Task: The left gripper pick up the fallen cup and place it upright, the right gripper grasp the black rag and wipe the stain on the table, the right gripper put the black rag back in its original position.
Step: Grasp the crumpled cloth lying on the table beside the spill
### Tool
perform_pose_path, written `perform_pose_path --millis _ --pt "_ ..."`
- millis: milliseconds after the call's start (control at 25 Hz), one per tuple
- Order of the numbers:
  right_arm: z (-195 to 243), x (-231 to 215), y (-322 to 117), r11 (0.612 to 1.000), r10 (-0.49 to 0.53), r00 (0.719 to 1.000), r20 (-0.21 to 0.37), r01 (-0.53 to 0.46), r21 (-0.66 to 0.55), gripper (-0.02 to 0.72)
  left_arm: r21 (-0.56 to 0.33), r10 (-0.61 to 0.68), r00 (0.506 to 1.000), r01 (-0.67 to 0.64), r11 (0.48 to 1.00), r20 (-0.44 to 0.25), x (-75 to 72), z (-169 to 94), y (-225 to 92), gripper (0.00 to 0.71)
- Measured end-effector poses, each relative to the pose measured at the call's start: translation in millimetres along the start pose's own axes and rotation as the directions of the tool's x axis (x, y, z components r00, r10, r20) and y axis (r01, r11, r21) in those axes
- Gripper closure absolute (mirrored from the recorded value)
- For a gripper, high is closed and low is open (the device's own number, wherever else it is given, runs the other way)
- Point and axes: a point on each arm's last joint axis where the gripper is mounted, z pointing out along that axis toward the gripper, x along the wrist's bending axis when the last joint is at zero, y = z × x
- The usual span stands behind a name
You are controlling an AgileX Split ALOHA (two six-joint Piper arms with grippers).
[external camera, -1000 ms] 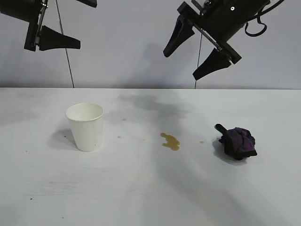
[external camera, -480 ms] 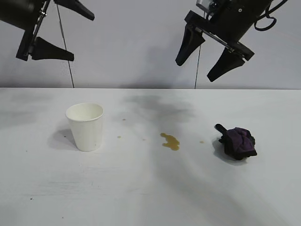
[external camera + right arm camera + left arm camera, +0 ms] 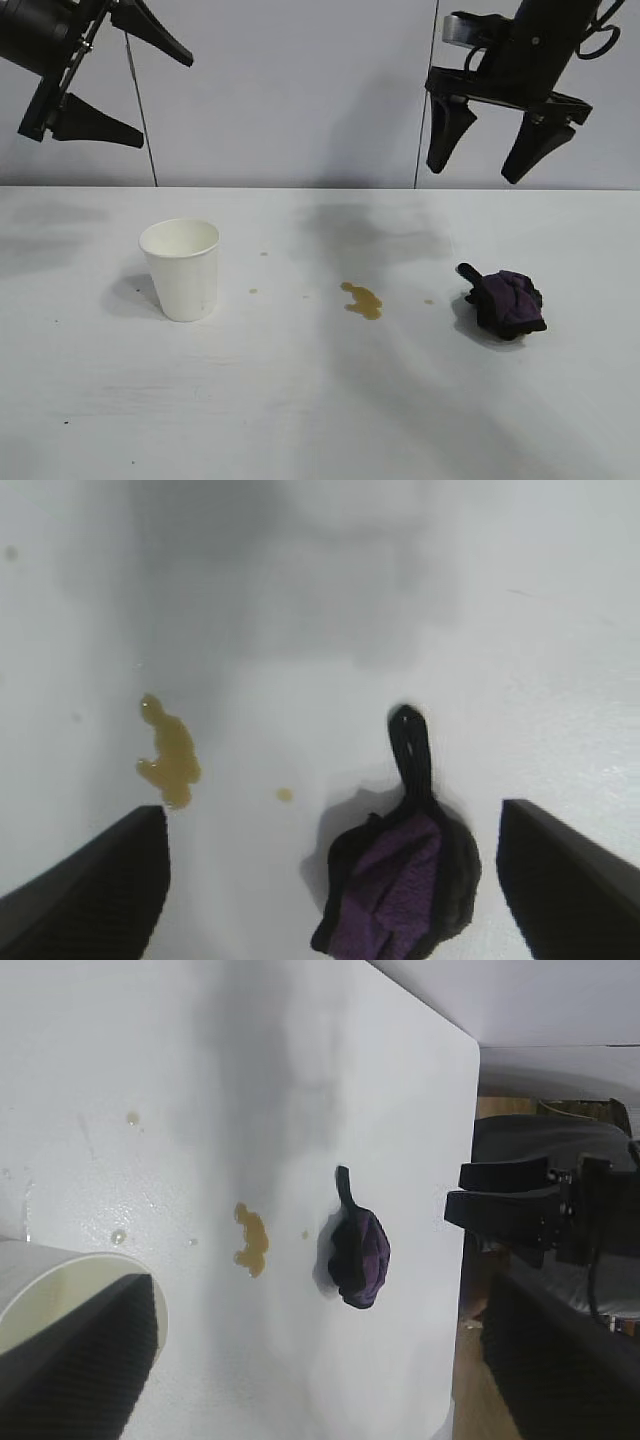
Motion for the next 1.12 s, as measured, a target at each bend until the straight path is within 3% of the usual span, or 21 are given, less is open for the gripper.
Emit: perform_pose_path --millis 160,720,1120 --pt "-4 1 -16 0.999 0.002 1.000 0.005 -0.002 0.033 0.093 -0.006 0.002 1.000 -0.002 1.000 -0.006 0.5 0 1 0.074" --pt "40 -12 -48 0.975 0.016 0.997 0.076 -0.033 0.218 0.093 -0.007 0.002 1.000 -0.002 1.000 -0.006 0.6 0 1 0.074" --pt "64 -16 -57 0.985 0.028 0.996 0.083 -0.041 0.169 0.093 0.000 0.001 1.000 -0.001 1.000 -0.004 0.3 0 0 0.074"
